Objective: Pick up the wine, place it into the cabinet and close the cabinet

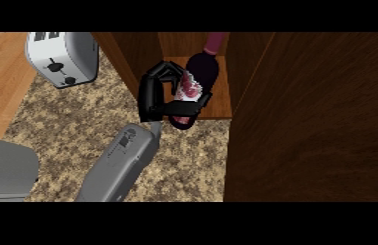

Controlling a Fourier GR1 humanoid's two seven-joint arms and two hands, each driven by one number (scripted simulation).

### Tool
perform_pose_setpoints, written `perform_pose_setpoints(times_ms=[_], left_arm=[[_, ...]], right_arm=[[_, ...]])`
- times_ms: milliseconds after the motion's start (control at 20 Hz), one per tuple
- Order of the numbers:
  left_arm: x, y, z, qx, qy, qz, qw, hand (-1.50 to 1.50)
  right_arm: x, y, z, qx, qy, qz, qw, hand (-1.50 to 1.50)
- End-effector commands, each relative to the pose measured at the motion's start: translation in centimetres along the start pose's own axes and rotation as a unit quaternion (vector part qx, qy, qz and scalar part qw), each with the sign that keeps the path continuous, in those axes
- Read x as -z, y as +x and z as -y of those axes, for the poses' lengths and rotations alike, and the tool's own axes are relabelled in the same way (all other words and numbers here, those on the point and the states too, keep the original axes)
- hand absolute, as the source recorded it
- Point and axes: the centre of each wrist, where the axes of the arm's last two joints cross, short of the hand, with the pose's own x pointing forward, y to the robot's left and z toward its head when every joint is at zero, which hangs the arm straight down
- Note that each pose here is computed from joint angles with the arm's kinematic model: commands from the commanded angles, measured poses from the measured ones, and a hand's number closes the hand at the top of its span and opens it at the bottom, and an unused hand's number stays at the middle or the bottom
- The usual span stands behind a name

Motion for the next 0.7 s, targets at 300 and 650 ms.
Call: perform_pose_setpoints(times_ms=[300, 650], left_arm=[[3.2, -1.2, 0.4, 0.006, 0.005, -0.034, 0.9994, 1.50], [6.3, -0.8, -0.3, 0.017, 0.019, -0.041, 0.9988, 1.50]], right_arm=[[-1.2, 1.5, 0.0, 0.016, 0.011, 0.027, 0.999, -1.50], [-1.5, 1.6, -1.3, 0.023, 0.017, 0.028, 0.999, -1.50]])
